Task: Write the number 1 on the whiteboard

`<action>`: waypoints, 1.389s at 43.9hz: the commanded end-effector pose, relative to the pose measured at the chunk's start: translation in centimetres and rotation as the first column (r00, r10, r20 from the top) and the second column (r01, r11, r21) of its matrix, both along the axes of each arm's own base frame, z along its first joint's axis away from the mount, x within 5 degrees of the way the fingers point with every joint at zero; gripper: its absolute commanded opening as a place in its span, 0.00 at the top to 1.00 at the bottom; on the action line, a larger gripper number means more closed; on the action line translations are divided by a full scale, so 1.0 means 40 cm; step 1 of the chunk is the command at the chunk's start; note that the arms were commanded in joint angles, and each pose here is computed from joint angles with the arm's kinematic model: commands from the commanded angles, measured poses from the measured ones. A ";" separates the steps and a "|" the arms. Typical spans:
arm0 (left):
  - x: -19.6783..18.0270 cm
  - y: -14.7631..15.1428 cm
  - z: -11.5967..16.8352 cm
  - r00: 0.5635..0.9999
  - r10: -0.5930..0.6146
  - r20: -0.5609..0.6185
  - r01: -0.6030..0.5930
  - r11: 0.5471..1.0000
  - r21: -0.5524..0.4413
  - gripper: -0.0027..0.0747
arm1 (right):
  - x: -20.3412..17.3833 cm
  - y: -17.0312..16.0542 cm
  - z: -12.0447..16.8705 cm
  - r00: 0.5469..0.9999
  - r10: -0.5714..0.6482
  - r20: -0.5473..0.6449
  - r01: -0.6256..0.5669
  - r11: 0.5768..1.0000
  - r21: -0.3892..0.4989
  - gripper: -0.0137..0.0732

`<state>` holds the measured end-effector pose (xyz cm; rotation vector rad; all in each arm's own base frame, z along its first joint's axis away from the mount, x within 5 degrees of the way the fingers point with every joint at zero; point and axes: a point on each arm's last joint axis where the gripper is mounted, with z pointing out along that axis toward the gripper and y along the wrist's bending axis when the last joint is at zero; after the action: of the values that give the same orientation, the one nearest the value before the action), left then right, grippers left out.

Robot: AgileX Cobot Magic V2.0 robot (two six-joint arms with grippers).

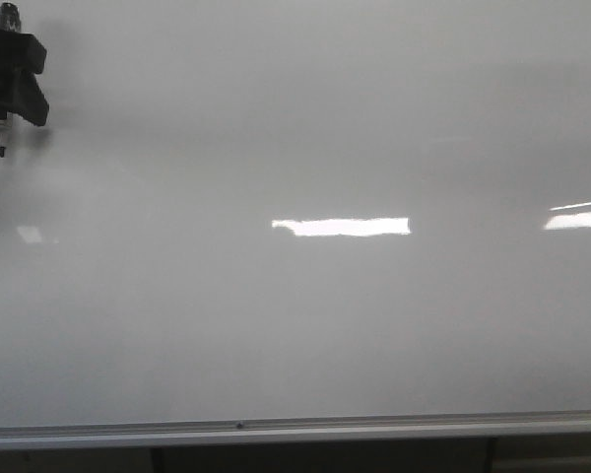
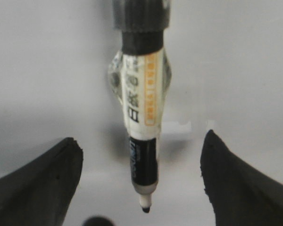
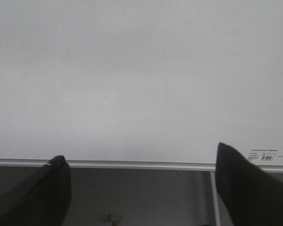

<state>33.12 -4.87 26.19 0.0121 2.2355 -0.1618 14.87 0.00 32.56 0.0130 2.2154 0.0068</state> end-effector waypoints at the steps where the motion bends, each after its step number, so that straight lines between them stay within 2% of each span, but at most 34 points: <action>1: 0.017 -0.009 0.057 0.990 0.005 0.143 0.000 1.000 -0.032 0.37 | 0.010 0.000 0.036 0.995 0.004 0.096 -0.004 1.000 -0.005 0.10; 6: 0.025 -0.010 0.039 0.993 0.004 0.122 -0.001 1.000 -0.028 0.47 | 0.010 0.000 0.036 0.995 0.004 0.096 -0.004 1.000 -0.005 0.10; 15: 0.029 -0.010 0.032 0.993 0.004 0.115 -0.001 1.000 -0.027 0.57 | 0.010 0.000 0.036 0.995 0.004 0.096 -0.004 1.000 -0.005 0.10; 31: 0.014 -0.007 0.040 0.996 -0.022 0.084 0.020 1.000 0.020 0.96 | 0.012 0.000 0.038 0.994 0.004 0.109 -0.003 1.000 -0.005 0.10; 37: -0.029 0.000 0.078 0.996 -0.083 0.046 0.077 0.991 0.109 0.99 | 0.011 0.001 0.038 0.994 0.004 0.106 -0.004 1.000 0.000 0.10; 43: -0.095 -0.001 0.142 0.979 -0.201 -0.042 0.205 0.953 0.225 0.99 | 0.009 0.008 0.040 0.998 0.026 0.059 -0.027 0.999 0.018 0.10; 46: -0.127 -0.010 0.177 0.958 -0.270 -0.096 0.285 0.929 0.237 0.99 | 0.011 0.016 0.046 0.998 0.060 0.033 -0.061 0.998 0.031 0.10; 49: -0.162 -0.027 0.214 0.913 -0.383 -0.143 0.407 0.882 0.235 0.99 | 0.012 0.028 0.058 0.993 0.119 0.014 -0.119 0.992 0.044 0.10; 53: -0.207 -0.062 0.254 0.800 -0.567 -0.196 0.600 0.769 0.221 0.99 | 0.015 0.048 0.075 0.975 0.222 -0.001 -0.222 0.974 0.054 0.10; 56: -0.234 -0.087 0.278 0.721 -0.661 -0.209 0.693 0.693 0.200 0.99 | 0.015 0.065 0.087 0.949 0.315 -0.001 -0.314 0.948 0.052 0.10; 61: -0.266 -0.134 0.306 0.622 -0.749 -0.229 0.783 0.591 0.196 0.99 | 0.019 0.110 0.112 0.863 0.503 0.033 -0.504 0.862 0.046 0.10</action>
<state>23.98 -8.75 35.88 1.0810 2.3335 -0.2633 15.39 3.12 35.05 -0.4027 2.2653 0.2745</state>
